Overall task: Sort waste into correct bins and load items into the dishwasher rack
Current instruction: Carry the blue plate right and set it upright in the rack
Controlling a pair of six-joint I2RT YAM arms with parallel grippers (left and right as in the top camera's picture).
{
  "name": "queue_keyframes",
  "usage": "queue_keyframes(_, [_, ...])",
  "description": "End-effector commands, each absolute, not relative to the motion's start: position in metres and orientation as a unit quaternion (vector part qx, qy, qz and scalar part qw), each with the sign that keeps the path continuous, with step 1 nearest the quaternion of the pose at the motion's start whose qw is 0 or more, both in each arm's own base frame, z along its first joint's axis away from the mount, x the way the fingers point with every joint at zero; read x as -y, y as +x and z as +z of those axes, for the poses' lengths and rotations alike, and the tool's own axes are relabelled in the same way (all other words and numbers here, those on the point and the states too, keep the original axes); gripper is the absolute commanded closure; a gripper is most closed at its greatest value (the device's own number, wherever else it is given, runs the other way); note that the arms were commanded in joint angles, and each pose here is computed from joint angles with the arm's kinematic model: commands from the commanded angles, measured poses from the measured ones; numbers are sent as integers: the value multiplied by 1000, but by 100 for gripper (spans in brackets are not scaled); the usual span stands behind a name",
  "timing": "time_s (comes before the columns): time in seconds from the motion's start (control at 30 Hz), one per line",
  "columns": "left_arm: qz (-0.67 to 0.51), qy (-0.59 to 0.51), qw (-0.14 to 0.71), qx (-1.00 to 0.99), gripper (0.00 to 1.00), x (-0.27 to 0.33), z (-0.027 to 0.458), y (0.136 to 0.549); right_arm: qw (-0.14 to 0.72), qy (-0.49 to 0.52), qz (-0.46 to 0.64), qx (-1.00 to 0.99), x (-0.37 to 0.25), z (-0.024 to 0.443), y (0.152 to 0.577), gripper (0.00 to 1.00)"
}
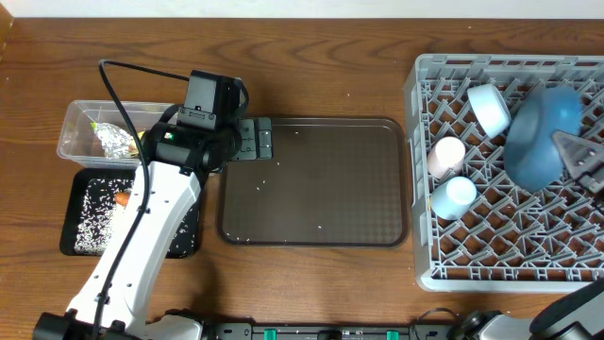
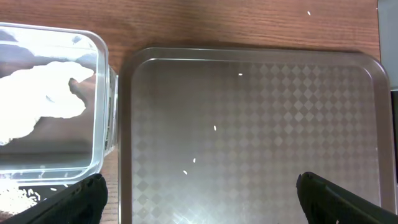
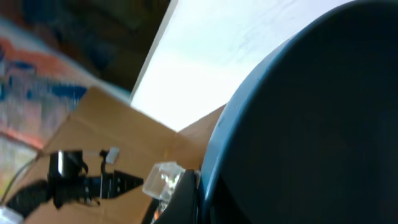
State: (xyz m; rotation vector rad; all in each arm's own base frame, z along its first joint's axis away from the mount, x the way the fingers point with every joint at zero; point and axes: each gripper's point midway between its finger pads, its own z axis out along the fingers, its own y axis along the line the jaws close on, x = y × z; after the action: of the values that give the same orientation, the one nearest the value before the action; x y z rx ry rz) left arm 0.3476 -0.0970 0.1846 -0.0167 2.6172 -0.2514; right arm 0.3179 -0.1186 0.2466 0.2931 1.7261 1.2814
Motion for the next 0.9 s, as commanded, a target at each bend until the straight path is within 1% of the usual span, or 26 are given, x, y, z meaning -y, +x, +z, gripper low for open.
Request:
queue_keyframes(0.0, [-89,-5,268,-959,0,95,195,352,456,198,528,-689,146,239,305,89])
queue_keyframes(0.03, [-89,-5,268,-959,0,95,195,352,454,214,530,-684,152,239,302,84])
queue_keyframes(0.23, [-89,-5,268,-959,0,95,195,352,445,277,537,-661,176,239,290,69])
queue_keyframes(0.3, [-89,-5,268,-959,0,95,195,352,438,303,536,-655,184,237,288,57])
queue_keyframes(0.33, [-89,-5,268,-959,0,95,195,352,433,320,533,-653,188,235,286,53])
queue_keyframes(0.5, [-89,-5,268,-959,0,95,195,352,424,369,507,-653,205,223,281,51])
queue_keyframes(0.53, [-89,-5,268,-959,0,95,195,352,423,378,500,-654,208,220,280,50])
queue_keyframes(0.63, [-89,-5,268,-959,0,95,195,352,419,405,478,-658,218,212,276,36])
queue_keyframes(0.7, [-89,-5,268,-959,0,95,195,352,418,419,465,-659,224,208,275,30])
queue_keyframes(0.77, [-89,-5,268,-959,0,95,195,352,422,427,453,-659,231,207,274,27])
queue_keyframes(0.87, [-89,-5,268,-959,0,95,195,352,429,431,445,-657,238,209,276,27])
